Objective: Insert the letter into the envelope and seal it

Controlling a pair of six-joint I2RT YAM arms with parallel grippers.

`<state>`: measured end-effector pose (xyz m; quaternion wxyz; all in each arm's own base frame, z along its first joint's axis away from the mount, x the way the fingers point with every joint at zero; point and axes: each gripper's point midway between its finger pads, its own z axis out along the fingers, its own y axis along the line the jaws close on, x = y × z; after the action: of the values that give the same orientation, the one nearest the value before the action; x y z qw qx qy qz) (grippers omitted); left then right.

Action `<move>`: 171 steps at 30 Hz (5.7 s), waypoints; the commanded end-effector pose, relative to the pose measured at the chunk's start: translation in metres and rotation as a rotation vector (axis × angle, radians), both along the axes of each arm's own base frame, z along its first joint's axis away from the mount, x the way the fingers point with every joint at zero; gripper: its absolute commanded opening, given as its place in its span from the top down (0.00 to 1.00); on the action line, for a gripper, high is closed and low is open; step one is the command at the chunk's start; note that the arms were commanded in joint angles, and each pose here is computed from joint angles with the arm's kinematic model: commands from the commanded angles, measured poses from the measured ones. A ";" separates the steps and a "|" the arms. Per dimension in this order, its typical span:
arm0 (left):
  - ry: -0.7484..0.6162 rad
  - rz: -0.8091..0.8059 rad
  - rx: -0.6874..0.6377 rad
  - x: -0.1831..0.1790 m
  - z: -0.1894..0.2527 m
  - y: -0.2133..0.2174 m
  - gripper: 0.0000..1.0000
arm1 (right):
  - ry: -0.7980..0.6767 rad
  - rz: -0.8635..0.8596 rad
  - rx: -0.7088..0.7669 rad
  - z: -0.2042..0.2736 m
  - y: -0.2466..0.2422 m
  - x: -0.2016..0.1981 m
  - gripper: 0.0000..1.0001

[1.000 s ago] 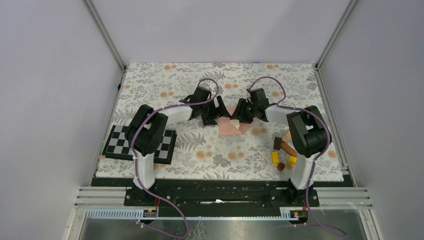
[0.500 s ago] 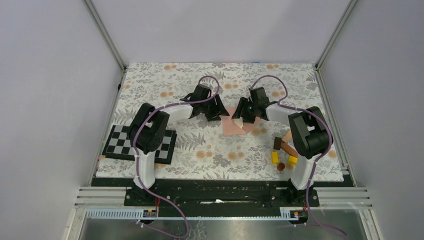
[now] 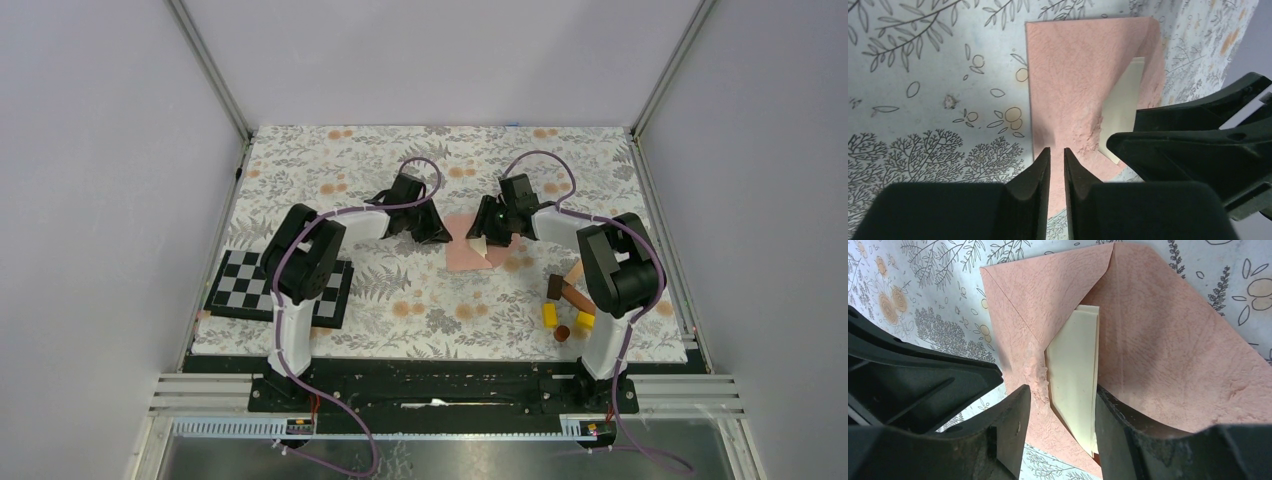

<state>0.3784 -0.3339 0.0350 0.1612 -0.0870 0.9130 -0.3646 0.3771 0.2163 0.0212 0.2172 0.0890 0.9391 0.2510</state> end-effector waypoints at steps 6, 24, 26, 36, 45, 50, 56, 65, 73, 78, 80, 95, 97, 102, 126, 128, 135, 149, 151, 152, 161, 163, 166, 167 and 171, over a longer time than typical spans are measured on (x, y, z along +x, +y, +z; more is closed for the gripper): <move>0.033 0.035 0.113 0.001 -0.031 0.014 0.90 | -0.017 -0.035 -0.083 0.010 -0.016 0.005 0.36; 0.041 0.032 0.128 0.000 -0.035 0.015 0.98 | 0.030 -0.055 -0.079 -0.003 -0.028 0.007 0.61; 0.043 0.029 0.125 0.000 -0.036 0.014 1.00 | 0.031 -0.048 -0.071 -0.004 -0.023 0.006 0.65; 0.039 0.023 0.109 0.002 -0.034 0.011 1.00 | 0.046 -0.007 -0.019 -0.008 0.002 0.005 0.73; 0.036 0.020 0.102 0.002 -0.032 0.010 1.00 | 0.019 -0.039 -0.097 0.003 -0.011 0.008 0.66; -0.025 -0.001 0.063 0.010 -0.010 0.002 1.00 | -0.012 -0.088 -0.171 0.036 -0.034 0.009 0.49; -0.193 -0.070 -0.030 0.027 0.064 -0.022 0.66 | -0.047 -0.249 -0.261 0.084 -0.090 -0.008 0.34; -0.324 -0.157 -0.154 -0.022 0.142 -0.035 0.23 | 0.027 -0.501 -0.344 0.116 -0.162 -0.080 0.02; -0.362 -0.217 -0.221 -0.076 0.167 -0.020 0.13 | 0.141 -0.722 -0.414 0.096 -0.219 -0.125 0.01; -0.359 -0.252 -0.235 -0.094 0.167 -0.014 0.12 | 0.250 -0.824 -0.364 0.057 -0.235 -0.125 0.05; -0.358 -0.258 -0.245 -0.097 0.167 -0.013 0.12 | 0.238 -0.859 -0.360 0.050 -0.239 -0.123 0.10; -0.316 -0.295 -0.309 -0.106 0.166 -0.020 0.12 | 0.233 -0.947 -0.447 0.019 -0.287 -0.125 0.37; -0.309 -0.297 -0.309 -0.106 0.164 -0.021 0.12 | 0.240 -0.932 -0.448 0.012 -0.286 -0.123 0.39; -0.294 -0.305 -0.314 -0.107 0.160 -0.022 0.12 | 0.277 -0.920 -0.475 -0.001 -0.288 -0.127 0.41; -0.275 -0.289 -0.330 -0.097 0.153 -0.021 0.11 | 0.260 -0.856 -0.533 0.000 -0.297 -0.119 0.89; -0.275 -0.289 -0.337 -0.097 0.153 -0.021 0.11 | 0.244 -0.846 -0.508 0.006 -0.292 -0.119 0.90; -0.289 -0.284 -0.372 -0.090 0.161 -0.022 0.11 | 0.131 -0.813 -0.376 0.046 -0.272 -0.118 0.94; -0.882 -0.445 -0.105 -0.076 0.240 -0.007 0.11 | -0.141 -0.011 0.159 0.171 -0.081 -0.086 0.96; -1.071 -0.472 0.043 -0.073 0.243 0.004 0.11 | -0.118 0.039 0.236 0.183 -0.064 -0.092 0.98; -1.159 -0.477 0.097 -0.075 0.244 0.009 0.11 | -0.103 0.059 0.272 0.189 -0.058 -0.097 0.98; -1.831 -0.579 0.330 -0.122 0.246 0.013 0.13 | 0.064 0.197 0.548 0.228 -0.025 -0.159 0.99; -1.931 -0.631 0.399 -0.137 0.244 0.003 0.14 | 0.098 0.217 0.582 0.232 -0.021 -0.171 1.00; -2.056 -0.656 0.517 -0.150 0.240 -0.006 0.15 | 0.139 0.229 0.596 0.236 -0.020 -0.186 1.00; -2.094 -0.663 0.551 -0.154 0.237 -0.009 0.15 | 0.156 0.233 0.601 0.236 -0.019 -0.191 1.00; -2.225 -0.625 0.634 -0.163 0.238 -0.017 0.16 | 0.233 0.244 0.641 0.229 -0.008 -0.211 1.00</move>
<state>0.2071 -0.3557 0.2382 0.7125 0.5715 0.3854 -0.1311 0.1981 0.1956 0.2464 0.1031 0.0649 0.8489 0.5143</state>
